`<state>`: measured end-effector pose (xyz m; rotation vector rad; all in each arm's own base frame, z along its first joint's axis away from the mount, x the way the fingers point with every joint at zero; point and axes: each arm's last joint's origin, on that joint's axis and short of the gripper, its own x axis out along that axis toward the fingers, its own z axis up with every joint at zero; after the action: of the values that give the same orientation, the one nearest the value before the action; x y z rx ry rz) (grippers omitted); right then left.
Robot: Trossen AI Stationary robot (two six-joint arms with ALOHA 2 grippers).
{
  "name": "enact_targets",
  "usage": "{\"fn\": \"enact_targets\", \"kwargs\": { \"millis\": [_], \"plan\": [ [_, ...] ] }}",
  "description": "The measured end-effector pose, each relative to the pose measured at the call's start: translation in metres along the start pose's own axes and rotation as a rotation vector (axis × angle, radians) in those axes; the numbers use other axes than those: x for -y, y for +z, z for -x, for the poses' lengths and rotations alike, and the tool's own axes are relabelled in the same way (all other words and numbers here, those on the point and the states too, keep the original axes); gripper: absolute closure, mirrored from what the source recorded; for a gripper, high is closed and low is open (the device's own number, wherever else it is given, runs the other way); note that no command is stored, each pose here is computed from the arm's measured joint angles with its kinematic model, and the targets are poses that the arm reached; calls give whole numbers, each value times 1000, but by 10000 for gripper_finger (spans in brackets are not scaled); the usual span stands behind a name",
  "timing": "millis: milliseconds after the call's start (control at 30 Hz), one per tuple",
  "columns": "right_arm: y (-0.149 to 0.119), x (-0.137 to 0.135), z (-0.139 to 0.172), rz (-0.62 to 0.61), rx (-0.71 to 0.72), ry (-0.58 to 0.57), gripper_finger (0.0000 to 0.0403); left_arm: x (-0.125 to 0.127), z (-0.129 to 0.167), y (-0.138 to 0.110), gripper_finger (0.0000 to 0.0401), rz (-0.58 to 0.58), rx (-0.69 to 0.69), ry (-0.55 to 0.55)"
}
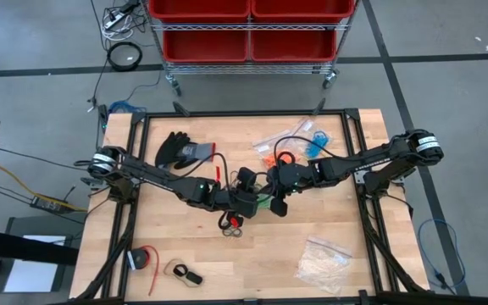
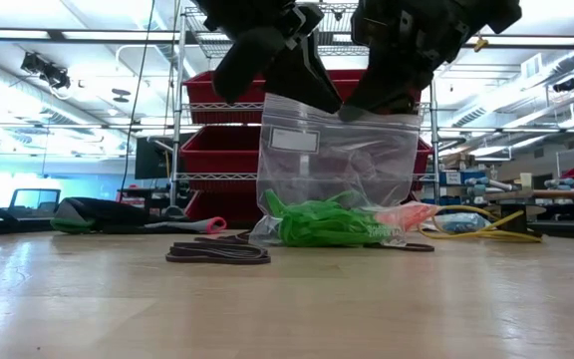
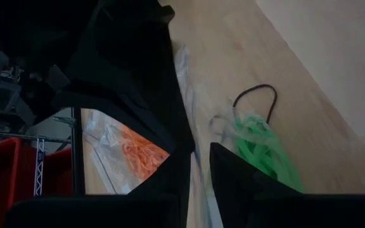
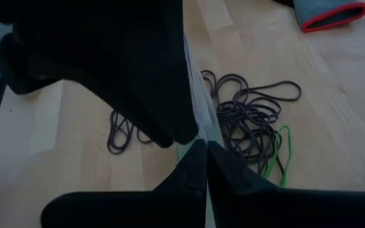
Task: Sort rubber bands
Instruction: Open the transparent zip bag
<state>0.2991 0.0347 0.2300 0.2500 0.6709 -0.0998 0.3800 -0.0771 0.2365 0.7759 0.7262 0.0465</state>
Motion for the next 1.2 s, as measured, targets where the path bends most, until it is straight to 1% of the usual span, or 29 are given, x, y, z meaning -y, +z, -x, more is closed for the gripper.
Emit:
{"fn": "enact_targets", "kwargs": {
  "millis": [133, 400, 600, 767, 1067, 1200],
  "plan": [
    [1, 0, 0, -1, 7, 2, 403, 0, -5, -1, 333, 3, -2, 0],
    [1, 0, 0, -1, 12, 4, 403, 7, -14, -5, 333, -10, -23, -37],
    [1, -1, 0, 1, 10, 11, 403, 7, -16, -6, 334, -13, -44, -12],
    [1, 0, 0, 0, 13, 8, 403, 5, -16, -8, 334, -17, -87, 56],
    [1, -1, 0, 1, 9, 16, 403, 3, -17, -10, 335, -17, -104, 67],
    [1, -1, 0, 1, 8, 15, 403, 3, -17, -10, 346, -17, -106, 70]
  ]
}}
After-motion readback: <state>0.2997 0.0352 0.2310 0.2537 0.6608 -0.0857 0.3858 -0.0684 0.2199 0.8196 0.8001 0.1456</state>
